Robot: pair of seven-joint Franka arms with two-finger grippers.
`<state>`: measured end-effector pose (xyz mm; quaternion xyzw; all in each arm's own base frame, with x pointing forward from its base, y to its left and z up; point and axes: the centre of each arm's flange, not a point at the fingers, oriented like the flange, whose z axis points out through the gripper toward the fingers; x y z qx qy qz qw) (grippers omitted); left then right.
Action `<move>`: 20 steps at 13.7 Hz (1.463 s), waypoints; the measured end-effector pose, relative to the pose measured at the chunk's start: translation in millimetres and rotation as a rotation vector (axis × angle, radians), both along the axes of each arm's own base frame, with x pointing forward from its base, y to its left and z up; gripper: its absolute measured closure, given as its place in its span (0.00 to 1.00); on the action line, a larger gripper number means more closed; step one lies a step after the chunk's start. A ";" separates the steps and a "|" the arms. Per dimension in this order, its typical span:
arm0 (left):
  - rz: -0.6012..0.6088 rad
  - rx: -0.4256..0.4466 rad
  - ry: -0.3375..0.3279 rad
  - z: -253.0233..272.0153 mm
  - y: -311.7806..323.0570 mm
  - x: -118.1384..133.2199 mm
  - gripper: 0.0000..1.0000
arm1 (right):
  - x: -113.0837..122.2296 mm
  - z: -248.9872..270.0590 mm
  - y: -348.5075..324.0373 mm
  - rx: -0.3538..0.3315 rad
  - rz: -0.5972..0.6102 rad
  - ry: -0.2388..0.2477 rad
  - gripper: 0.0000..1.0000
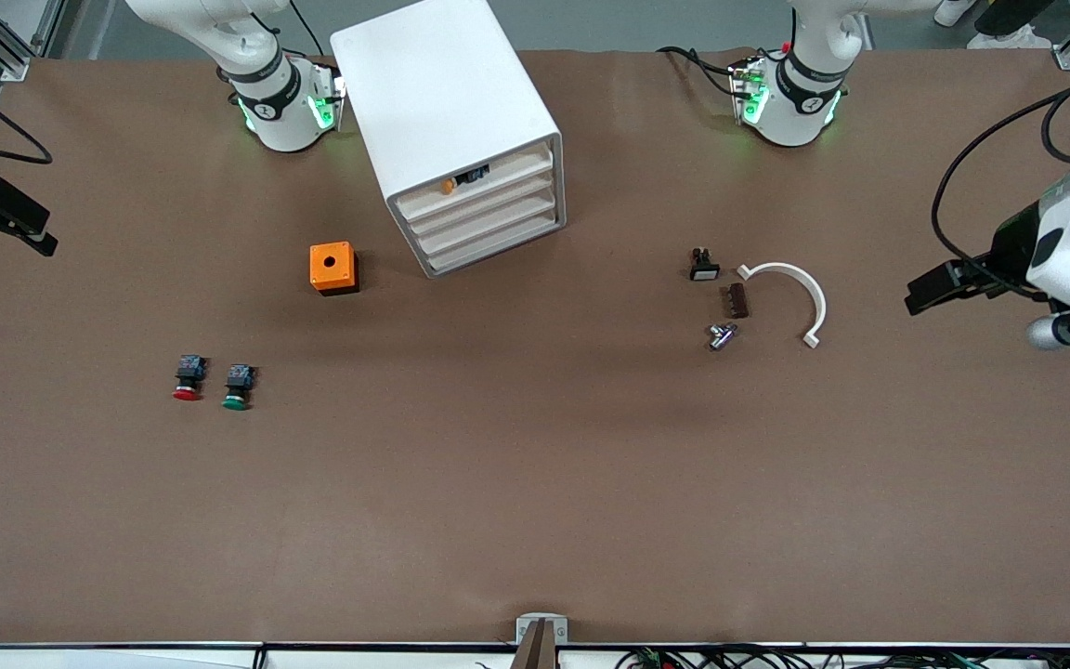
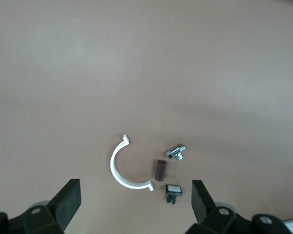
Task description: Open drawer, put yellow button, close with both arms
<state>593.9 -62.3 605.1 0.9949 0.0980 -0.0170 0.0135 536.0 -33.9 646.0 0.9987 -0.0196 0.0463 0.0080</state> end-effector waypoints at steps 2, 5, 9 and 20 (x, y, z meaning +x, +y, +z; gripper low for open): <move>-0.013 0.010 -0.003 6.4 2.1 -13.9 0.00 | 0.0 0.0 0.0 0.000 0.000 0.000 0.00; -0.065 0.012 -0.011 12.9 5.1 -24.1 0.00 | 0.0 0.0 -0.4 0.000 -0.001 0.000 0.00; -0.091 0.012 -0.004 12.4 21.7 -32.9 0.00 | -0.1 -0.3 -4.6 0.000 -0.010 0.001 0.00; -0.121 0.010 -0.028 26.7 6.8 -44.7 0.00 | 2.8 2.4 -6.0 0.003 -0.023 -0.006 0.00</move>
